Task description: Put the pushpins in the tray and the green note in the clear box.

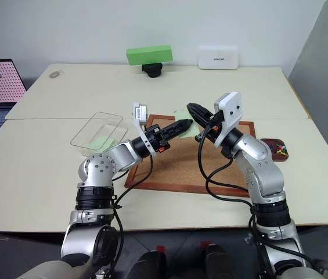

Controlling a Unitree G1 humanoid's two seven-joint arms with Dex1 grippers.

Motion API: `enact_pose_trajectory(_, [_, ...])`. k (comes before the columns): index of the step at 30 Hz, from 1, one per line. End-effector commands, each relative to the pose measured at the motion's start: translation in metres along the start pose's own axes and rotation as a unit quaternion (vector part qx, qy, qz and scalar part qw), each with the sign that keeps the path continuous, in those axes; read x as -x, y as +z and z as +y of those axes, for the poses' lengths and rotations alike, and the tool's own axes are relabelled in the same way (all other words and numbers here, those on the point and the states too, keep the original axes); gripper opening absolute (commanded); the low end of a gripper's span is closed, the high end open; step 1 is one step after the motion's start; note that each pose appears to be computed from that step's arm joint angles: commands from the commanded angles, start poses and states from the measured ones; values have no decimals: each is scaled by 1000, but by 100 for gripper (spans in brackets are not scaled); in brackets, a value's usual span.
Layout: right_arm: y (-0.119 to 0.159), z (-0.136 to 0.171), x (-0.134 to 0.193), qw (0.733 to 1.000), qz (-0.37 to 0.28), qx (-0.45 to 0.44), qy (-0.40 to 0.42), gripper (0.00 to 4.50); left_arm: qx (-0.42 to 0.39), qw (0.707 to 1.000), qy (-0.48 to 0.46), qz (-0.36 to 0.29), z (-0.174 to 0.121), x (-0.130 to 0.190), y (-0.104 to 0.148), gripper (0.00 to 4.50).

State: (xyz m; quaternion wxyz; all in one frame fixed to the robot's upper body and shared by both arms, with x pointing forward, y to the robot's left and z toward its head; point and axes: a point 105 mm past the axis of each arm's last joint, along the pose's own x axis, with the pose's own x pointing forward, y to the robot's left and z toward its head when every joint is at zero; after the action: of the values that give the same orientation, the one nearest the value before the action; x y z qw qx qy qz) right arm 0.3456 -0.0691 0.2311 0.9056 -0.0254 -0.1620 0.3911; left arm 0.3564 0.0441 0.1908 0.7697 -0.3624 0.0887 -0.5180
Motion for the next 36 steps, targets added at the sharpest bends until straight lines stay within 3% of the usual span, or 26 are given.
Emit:
enact_pose_trajectory(1, [13,2,-1,1000,-24,12,7,0,-19,999,-35,-6,-17,-4,8,198])
enact_pose_trajectory(10, [11,0,-1,1000,-21,15,2,0,-38,999,-24,9,-14,-2,3,6])
enact_pose_trajectory(18, [9,0,2,1000,-15,17,0,0,-59,997,46,11,7,-5,4,3])
enact_pose_trajectory(22, [10,-5,9,1000,-15,16,-16,0,-73,986,147,10,47,5,5,3])
enact_pose_trajectory(27, [10,-6,13,999,-14,17,-27,0,-80,985,154,2,51,5,9,3])
enact_pose_trajectory(32, [-6,-43,35,989,39,57,-128,0,-240,963,88,83,22,-8,-11,3])
enact_pose_trajectory(36, [-32,-92,78,954,129,82,-258,0,-428,888,20,165,6,-11,-38,3])
